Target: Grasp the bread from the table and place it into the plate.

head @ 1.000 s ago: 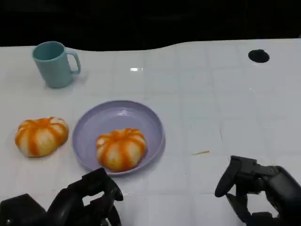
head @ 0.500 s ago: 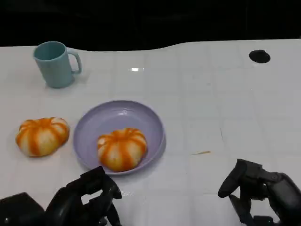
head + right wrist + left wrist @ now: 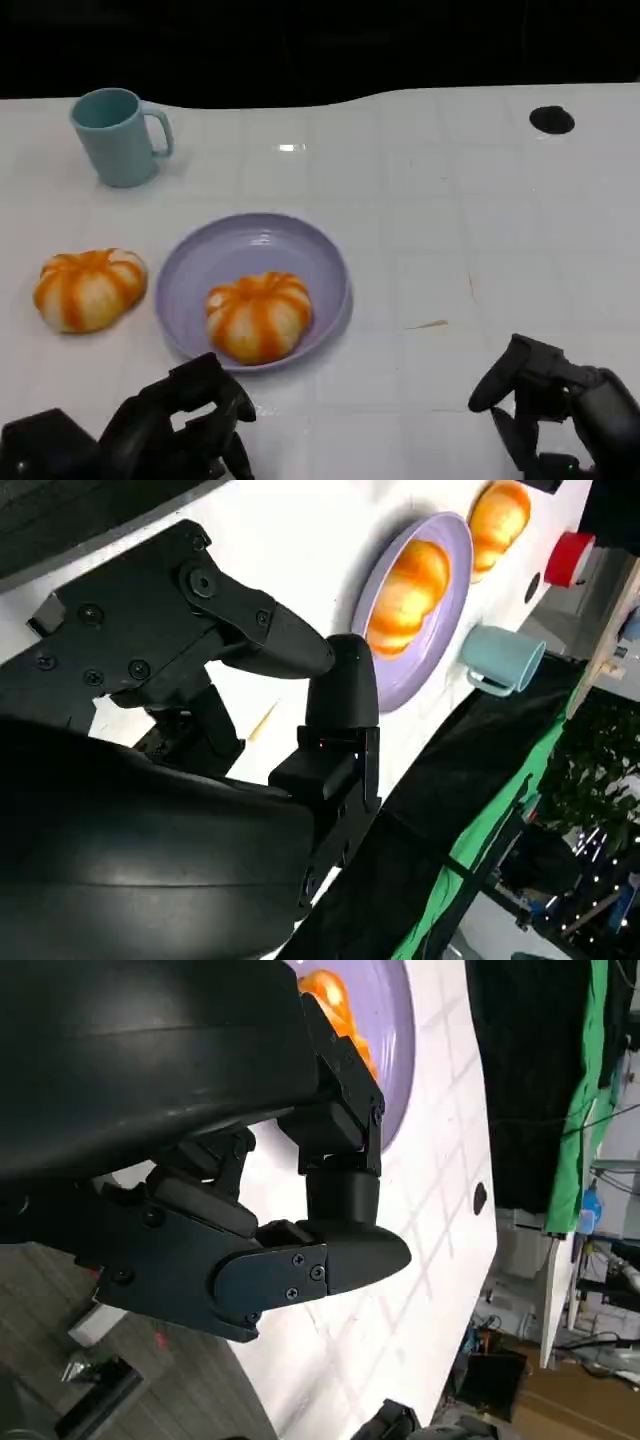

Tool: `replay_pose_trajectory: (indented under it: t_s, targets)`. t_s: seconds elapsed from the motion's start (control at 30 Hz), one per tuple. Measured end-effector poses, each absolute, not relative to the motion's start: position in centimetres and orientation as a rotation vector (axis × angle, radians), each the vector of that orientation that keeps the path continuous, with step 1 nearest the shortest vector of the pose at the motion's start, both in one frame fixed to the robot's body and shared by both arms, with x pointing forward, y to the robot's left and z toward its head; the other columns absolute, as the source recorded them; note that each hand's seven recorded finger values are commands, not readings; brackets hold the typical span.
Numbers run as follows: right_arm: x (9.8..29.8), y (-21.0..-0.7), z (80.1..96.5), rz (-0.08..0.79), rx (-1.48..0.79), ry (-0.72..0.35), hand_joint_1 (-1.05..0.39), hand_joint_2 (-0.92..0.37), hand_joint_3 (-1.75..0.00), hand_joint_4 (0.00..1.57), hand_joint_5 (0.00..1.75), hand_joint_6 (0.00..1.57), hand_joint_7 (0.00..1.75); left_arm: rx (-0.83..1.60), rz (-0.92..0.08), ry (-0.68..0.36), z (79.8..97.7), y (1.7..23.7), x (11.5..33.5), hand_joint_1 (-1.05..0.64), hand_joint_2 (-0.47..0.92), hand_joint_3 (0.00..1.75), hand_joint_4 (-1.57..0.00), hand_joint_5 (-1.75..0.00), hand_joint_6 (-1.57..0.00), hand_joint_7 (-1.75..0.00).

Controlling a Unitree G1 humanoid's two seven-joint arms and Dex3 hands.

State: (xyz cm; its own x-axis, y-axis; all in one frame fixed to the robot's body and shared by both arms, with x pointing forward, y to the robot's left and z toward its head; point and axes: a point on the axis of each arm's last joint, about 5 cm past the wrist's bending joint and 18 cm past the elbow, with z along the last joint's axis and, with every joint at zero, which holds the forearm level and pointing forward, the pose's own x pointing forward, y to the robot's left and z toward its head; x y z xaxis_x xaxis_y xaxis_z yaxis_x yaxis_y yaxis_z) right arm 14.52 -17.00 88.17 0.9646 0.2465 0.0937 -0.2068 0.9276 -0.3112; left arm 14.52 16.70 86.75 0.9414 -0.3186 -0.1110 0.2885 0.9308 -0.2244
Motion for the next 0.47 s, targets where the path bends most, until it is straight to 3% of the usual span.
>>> replay_pose_trajectory:
  t_s: [0.47]
  targets:
    - [14.72, -16.87, 87.97, 0.232, -0.312, -0.150, -0.20, -0.48, -1.27, 0.99, 1.75, 0.78, 1.62, -0.209, -0.312, 0.149, 86.69, 16.70, 14.61, -0.68, 0.92, 0.59, -0.79, -1.75, -0.65, -1.55]
